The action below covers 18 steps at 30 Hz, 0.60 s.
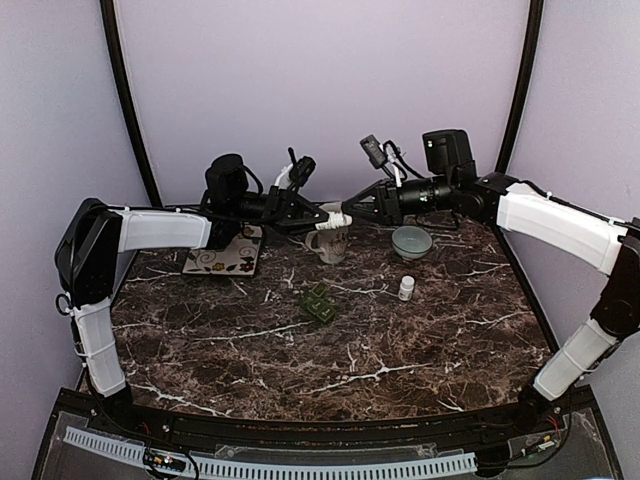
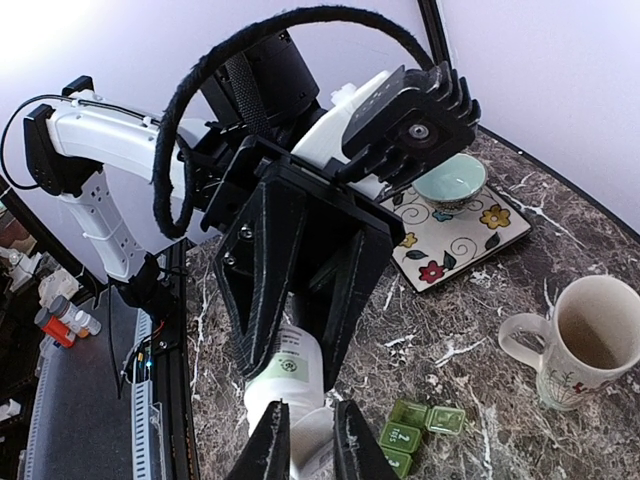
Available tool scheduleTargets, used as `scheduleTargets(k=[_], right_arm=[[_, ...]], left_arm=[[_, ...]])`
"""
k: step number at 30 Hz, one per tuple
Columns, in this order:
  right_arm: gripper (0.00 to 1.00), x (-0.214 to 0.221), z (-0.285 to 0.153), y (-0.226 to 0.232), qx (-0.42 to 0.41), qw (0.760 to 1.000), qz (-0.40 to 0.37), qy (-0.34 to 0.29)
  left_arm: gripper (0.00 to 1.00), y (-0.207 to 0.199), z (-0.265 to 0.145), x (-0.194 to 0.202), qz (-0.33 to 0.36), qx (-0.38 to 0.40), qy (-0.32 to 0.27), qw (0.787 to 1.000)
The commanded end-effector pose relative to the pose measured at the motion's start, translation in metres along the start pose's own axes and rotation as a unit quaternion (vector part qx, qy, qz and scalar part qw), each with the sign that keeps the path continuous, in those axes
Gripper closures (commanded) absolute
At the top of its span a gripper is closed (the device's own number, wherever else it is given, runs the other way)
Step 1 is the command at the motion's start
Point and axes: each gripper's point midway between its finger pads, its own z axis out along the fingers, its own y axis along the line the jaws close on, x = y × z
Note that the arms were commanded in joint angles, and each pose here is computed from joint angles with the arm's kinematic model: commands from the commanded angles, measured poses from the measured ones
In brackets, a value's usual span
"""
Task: Sort the pills into containers
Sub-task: Open the lid of the pill bottle.
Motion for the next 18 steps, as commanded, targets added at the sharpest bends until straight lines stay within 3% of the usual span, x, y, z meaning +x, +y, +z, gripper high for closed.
scheduleTargets(k=[1, 18], right_arm=[[0.86, -0.007, 0.002, 0.0, -0.006, 1.0, -0.001, -0.007], [0.83, 0.045, 0.008, -0.013, 0.01, 0.998, 0.061, 0.001]], left_arm=[[0.98, -0.015, 0.0, -0.004, 0.038, 0.009, 0.001, 0.999], [0.98, 0.042, -0.003, 0.049, -0.005, -0.032, 0.012, 0.999]])
